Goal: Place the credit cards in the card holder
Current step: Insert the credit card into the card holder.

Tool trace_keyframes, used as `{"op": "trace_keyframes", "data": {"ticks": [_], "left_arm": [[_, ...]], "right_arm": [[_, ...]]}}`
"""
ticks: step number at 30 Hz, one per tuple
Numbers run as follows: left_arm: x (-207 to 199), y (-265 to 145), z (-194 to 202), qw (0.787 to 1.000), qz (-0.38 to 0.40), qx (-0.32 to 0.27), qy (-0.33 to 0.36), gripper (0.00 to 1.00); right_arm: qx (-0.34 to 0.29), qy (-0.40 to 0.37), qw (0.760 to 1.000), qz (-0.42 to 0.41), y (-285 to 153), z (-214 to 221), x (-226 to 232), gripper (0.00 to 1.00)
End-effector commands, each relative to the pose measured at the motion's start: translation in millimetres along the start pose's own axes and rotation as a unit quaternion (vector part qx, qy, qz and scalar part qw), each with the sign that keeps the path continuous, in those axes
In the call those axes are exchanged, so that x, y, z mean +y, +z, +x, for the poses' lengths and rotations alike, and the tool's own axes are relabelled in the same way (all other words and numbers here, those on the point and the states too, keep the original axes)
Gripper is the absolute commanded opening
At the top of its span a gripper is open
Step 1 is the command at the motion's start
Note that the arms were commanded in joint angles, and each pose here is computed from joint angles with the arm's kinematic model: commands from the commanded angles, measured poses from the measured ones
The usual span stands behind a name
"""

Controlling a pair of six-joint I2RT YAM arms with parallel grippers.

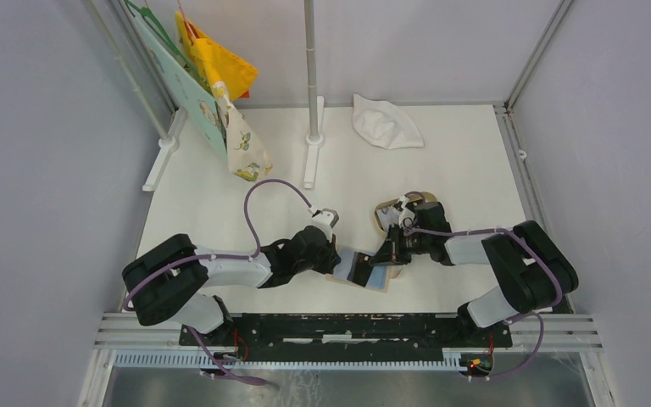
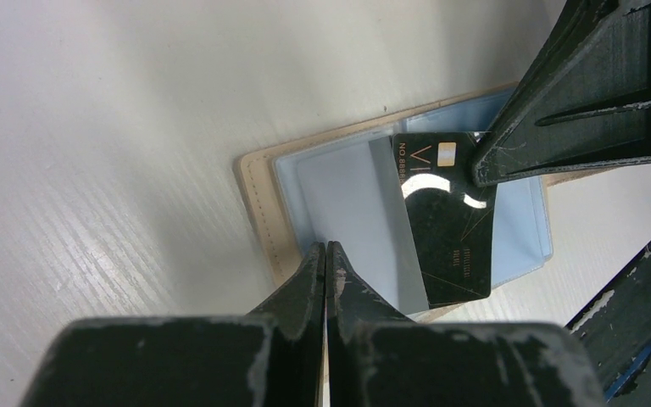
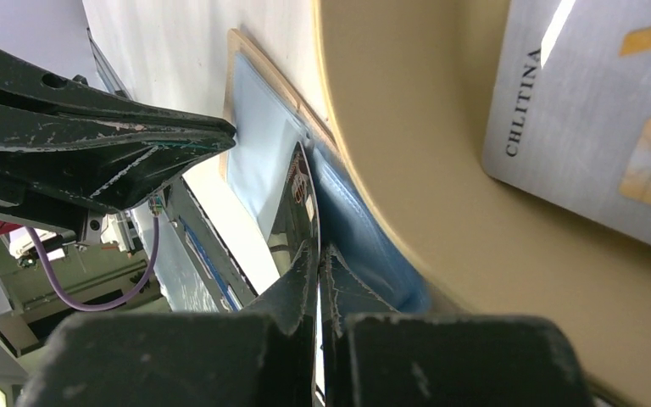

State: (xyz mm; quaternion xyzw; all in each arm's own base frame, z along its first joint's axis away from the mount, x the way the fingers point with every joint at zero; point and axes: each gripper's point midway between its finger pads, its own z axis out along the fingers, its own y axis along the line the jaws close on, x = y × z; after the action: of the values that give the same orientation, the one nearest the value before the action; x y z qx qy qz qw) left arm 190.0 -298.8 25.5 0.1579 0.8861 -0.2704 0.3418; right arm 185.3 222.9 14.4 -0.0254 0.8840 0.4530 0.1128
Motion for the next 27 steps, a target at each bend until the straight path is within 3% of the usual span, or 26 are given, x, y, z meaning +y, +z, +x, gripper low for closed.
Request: {"op": "trace_keyframes", "data": {"ticks": [1,11,22,27], "left_arm": [[-19,-1,-27,0.999,0.03,-0.038,0.013,0.02],[-20,1,-26,0.999,0.034,-0.034,0.017,0.02],[-24,-4,-31,0.998,0.046,-0.044,0.023,0.02],[-28,-11,-37,0.996,0.057,-0.061,0.02,0.05]], "right_arm": [[0.02,0.062,0.997,0.048,4,17,-25,0.0],[0.021,0.067,0.996,0.049,4,16,-24,0.0],[-0.027,0.008,0.998,0.061,-5,6,-24,0.01],[-0.015,0.012,0.998,0.061,-1,11,-25,0.01]]}}
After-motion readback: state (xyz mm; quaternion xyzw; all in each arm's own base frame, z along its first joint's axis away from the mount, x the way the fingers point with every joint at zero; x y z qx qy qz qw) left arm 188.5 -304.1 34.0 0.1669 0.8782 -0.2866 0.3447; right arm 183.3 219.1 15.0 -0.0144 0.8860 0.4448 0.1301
